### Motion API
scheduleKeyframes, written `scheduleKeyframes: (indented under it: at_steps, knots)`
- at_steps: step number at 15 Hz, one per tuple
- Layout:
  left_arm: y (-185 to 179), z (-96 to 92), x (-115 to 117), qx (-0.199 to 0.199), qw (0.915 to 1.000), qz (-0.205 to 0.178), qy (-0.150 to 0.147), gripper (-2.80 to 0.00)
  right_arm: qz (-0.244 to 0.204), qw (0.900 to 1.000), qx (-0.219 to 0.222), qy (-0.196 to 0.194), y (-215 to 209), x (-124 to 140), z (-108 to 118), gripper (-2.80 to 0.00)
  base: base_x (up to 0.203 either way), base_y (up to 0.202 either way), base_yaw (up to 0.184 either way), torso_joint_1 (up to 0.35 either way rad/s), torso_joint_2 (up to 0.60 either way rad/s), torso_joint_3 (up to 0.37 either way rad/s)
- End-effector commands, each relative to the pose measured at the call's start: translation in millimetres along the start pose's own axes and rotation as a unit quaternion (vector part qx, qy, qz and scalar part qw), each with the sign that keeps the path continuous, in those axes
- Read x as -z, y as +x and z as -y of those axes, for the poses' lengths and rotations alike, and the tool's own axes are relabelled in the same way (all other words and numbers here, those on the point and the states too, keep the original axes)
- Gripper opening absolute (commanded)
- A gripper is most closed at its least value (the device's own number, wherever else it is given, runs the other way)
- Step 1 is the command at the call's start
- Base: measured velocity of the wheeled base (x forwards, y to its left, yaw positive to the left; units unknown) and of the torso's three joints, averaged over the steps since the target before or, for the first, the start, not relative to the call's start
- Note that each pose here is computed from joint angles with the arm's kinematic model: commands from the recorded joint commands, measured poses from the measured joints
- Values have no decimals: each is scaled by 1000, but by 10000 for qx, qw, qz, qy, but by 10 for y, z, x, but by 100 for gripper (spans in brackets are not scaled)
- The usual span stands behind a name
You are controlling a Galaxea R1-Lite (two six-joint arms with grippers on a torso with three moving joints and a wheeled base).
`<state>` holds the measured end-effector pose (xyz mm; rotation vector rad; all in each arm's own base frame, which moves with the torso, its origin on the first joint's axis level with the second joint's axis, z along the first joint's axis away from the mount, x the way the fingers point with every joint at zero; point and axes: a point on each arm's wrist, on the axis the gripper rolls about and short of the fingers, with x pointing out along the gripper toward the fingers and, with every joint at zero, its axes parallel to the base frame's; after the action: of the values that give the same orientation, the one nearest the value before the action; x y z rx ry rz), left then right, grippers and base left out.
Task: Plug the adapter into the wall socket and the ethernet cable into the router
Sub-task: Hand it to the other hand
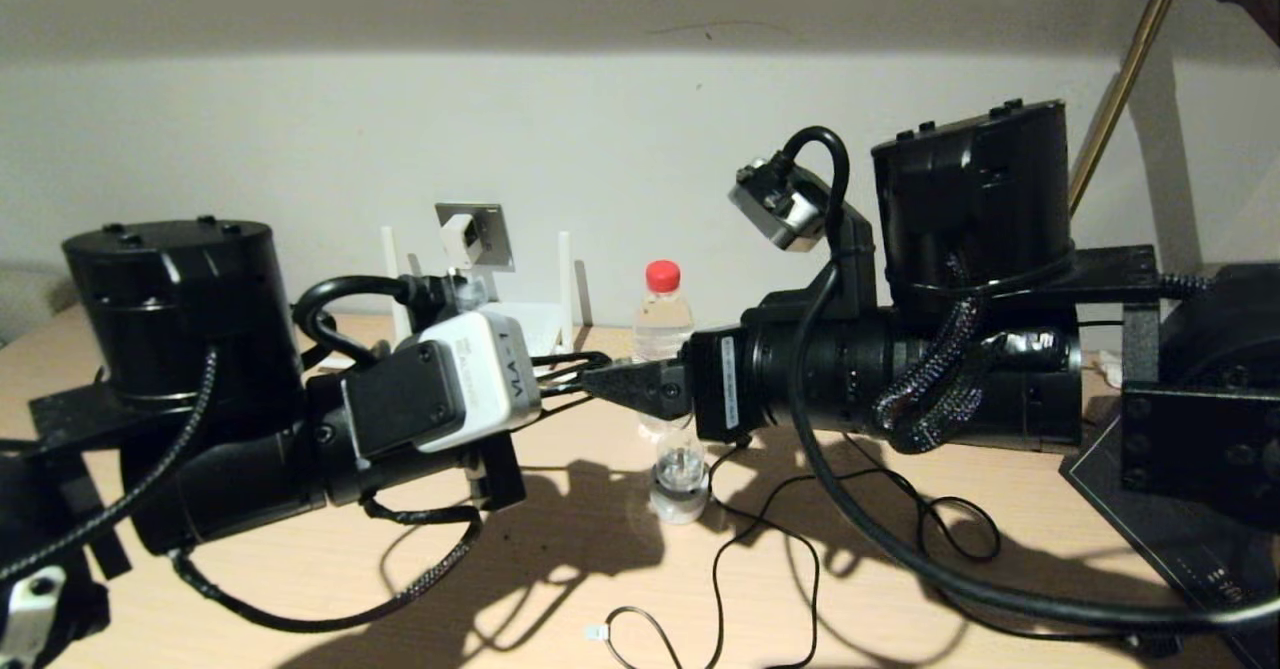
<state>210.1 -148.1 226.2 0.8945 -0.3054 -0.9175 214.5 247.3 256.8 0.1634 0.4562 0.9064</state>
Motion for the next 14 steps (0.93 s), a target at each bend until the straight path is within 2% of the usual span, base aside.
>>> scheduleKeyframes:
  at_steps: [1, 12, 13, 14]
  knots:
    - [0, 3, -2, 4, 10000, 18, 30, -280, 140, 9999, -55, -10, -62, -83, -37, 0, 0, 0, 0, 0, 0, 0]
    - [-35, 16, -50, 10, 9999, 126, 57, -280, 123, 9999, -49, -23, -17, -81, -30, 0, 0, 0, 0, 0, 0, 0]
    - [-34, 16, -55, 7, 9999, 141, 57, -280, 104, 9999, -43, -23, -6, -72, -26, -280, 0, 0, 0, 0, 0, 0]
    - [-34, 16, -55, 7, 9999, 141, 57, -280, 89, 9999, -39, -26, 8, -66, -23, -280, 0, 0, 0, 0, 0, 0]
